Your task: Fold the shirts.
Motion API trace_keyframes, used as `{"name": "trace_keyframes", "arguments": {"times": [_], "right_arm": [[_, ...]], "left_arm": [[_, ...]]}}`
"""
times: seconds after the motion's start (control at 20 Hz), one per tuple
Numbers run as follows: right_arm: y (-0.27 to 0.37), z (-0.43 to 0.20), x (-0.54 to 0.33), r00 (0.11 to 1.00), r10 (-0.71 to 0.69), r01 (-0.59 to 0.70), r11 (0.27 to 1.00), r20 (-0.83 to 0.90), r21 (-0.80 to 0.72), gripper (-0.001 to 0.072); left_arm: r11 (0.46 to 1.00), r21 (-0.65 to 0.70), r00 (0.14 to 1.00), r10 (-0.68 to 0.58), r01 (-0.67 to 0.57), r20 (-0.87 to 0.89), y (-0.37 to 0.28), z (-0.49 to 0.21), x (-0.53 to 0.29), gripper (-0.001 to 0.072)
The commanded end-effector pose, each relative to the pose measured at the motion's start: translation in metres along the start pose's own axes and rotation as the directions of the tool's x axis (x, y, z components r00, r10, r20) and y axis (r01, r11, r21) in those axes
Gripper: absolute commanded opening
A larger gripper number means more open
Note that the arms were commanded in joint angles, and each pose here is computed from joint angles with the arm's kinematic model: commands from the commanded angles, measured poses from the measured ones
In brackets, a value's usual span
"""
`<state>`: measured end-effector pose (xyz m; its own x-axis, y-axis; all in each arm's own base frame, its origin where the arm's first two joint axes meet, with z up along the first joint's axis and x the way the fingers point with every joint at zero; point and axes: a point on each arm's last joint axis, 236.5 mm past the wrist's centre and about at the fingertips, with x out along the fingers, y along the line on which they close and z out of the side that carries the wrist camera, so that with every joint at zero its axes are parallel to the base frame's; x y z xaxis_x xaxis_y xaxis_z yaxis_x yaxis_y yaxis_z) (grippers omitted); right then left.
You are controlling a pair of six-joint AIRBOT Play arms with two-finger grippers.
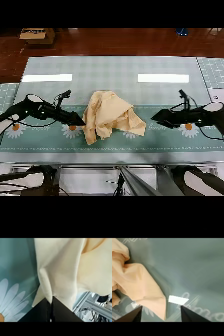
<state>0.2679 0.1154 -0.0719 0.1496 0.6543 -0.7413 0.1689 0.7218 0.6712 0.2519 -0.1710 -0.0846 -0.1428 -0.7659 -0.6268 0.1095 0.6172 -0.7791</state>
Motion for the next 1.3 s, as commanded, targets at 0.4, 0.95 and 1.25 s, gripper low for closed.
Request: {"name": "trace_keyframes", "arguments": {"times": [0.4, 0.95, 1.25], "right_arm": [[0.02, -0.015, 0.072, 0.998, -0.048, 0.045, 0.995, -0.031, -0.091, 0.0466], [0.115, 0.038, -0.031, 0.984, 0.125, -0.07, 0.924, 0.124, -0.375, 0.0039], [0.181, 0.093, -0.266, 0.705, 0.144, 0.257, 0.861, 0.694, -0.439, 0.0038]], "left_arm": [[1.0, 0.0, 1.0, -0.007, 0.007, 0.005, -0.001, 0.001, -0.001, 0.0019], [0.947, 0.305, 0.937, -0.018, -0.095, 0.348, -0.1, 0.088, -0.129, 0.0016], [0.805, 0.35, 0.576, -0.014, -0.478, 0.817, -0.243, 0.086, -0.344, 0.0016]]}}
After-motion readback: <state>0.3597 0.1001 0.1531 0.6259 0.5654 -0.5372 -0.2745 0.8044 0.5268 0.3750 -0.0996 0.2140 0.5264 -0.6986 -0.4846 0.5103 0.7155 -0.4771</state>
